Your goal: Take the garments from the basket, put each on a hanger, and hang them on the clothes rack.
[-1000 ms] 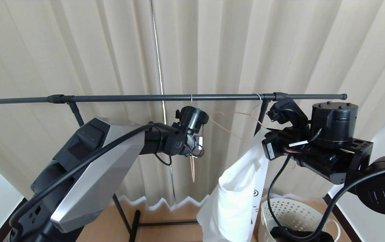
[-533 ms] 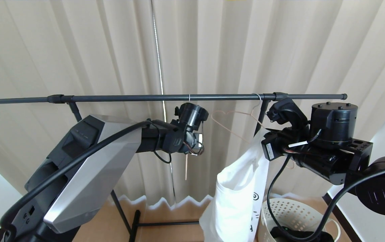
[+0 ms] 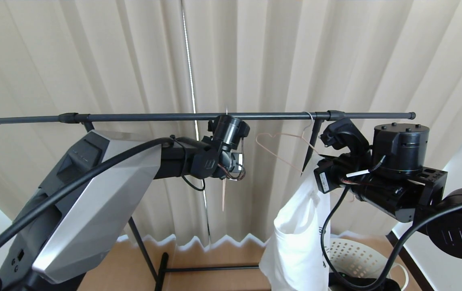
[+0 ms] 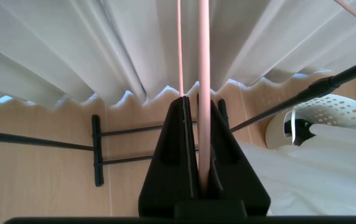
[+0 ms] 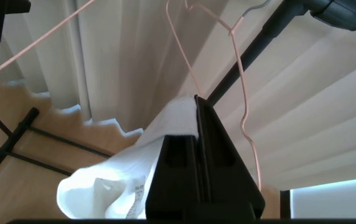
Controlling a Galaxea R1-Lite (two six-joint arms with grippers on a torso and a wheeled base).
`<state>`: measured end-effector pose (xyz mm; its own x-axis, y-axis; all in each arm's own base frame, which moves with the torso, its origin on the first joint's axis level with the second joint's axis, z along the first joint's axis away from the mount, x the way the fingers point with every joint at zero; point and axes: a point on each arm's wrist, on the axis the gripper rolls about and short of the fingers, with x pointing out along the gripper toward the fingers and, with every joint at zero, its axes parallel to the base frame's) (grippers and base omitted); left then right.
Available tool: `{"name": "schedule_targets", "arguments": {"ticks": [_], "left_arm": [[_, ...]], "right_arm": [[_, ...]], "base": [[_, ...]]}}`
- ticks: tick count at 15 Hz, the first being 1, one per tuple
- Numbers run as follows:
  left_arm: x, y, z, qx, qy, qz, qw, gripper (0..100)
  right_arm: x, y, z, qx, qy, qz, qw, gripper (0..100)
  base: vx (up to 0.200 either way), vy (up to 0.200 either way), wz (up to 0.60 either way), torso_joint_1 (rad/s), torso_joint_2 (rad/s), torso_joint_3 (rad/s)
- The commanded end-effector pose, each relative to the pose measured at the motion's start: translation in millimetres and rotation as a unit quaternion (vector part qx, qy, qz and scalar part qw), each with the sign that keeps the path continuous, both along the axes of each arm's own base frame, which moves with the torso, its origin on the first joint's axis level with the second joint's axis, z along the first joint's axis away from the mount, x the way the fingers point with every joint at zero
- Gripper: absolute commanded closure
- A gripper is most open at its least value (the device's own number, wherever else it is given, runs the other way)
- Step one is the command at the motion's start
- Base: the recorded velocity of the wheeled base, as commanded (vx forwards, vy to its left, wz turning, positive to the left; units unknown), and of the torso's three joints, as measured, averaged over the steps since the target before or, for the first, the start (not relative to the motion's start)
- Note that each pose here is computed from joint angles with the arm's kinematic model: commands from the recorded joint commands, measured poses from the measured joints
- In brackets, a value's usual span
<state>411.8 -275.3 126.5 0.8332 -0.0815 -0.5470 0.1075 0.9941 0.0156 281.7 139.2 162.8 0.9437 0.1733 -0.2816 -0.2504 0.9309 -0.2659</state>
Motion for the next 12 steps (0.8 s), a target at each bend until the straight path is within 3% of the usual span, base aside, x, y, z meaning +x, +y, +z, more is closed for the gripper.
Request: {"name": "schedule_targets", "arguments": {"ticks": [1,12], "left_arm": [[-6,3,11,-0.003,-0.005,-0.001,1.0000,100],[-57,5,34,-0.001,-0.005,-0.032,0.9995,100]], "right_arm": [[0,0,0,0.000,0.000,0.000,1.0000,100],[-1,0,2,0.001,-0.003,0.000,1.0000,100]], "base": [[0.000,0.000,0.00,0.000,0.00,0.000],[0.000,0.000,0.00,0.000,0.00,0.000]]}}
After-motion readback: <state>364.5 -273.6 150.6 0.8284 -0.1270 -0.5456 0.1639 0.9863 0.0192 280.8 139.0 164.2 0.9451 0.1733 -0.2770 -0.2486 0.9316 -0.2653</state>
